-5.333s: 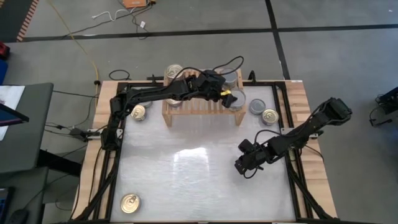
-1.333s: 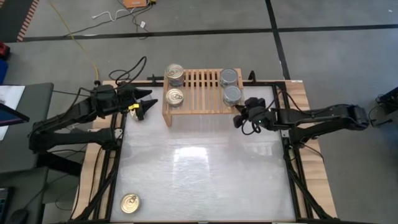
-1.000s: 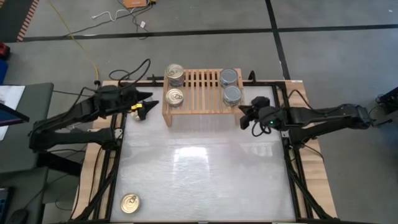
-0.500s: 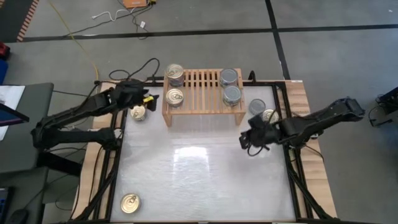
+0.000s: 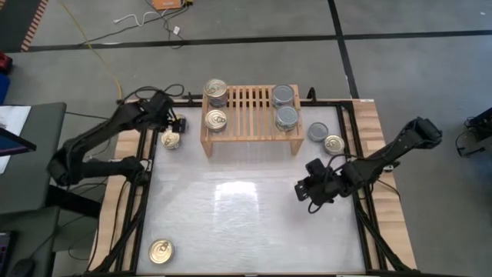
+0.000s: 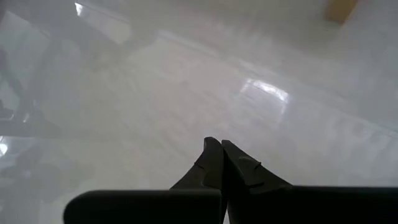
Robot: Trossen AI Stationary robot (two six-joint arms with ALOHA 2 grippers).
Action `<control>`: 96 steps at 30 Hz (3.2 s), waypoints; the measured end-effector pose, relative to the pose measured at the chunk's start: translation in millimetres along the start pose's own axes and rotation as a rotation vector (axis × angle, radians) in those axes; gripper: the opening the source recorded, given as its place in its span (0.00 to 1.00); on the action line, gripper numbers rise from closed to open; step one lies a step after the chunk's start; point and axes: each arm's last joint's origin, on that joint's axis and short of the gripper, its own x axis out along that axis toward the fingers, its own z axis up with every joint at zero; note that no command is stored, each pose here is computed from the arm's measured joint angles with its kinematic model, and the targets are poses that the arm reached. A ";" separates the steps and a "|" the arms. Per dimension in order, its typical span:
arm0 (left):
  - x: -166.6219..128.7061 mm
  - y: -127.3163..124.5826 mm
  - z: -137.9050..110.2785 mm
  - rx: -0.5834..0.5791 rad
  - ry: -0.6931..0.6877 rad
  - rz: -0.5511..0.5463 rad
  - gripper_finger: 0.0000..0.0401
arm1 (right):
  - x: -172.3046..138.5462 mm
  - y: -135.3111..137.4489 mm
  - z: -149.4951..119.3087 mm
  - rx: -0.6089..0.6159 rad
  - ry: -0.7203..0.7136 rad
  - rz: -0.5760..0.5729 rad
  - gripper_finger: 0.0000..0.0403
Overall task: Stack canned seafood by type on shelf
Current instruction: Stack the blue-pink tuna can on top of the other blue tuna-pink can on the shelf
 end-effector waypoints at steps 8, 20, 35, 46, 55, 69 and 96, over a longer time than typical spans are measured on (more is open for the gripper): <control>20.5 -13.3 -5.0 0.086 0.105 0.064 0.65 | -0.2 1.1 0.1 0.004 -0.004 0.011 0.06; 46.9 -2.3 -10.7 0.016 0.112 0.163 0.65 | -0.1 2.2 0.5 0.004 -0.007 0.021 0.06; 68.4 16.9 -10.7 -0.059 0.102 0.207 0.41 | -0.1 2.1 0.5 -0.009 -0.007 0.020 0.06; 87.9 8.9 -12.8 0.003 0.158 0.228 0.10 | -0.1 1.9 0.4 -0.024 -0.007 0.019 0.06; 89.1 -7.5 -56.5 0.043 0.247 0.227 0.00 | -0.1 2.0 0.5 -0.034 -0.007 0.020 0.06; 32.3 -29.4 -121.6 -0.043 0.267 0.013 0.00 | -0.2 2.4 0.5 -0.087 -0.008 0.024 0.07; 17.7 -199.3 -220.7 0.099 0.287 -0.502 0.00 | -0.5 7.0 0.8 -0.222 -0.013 0.068 0.07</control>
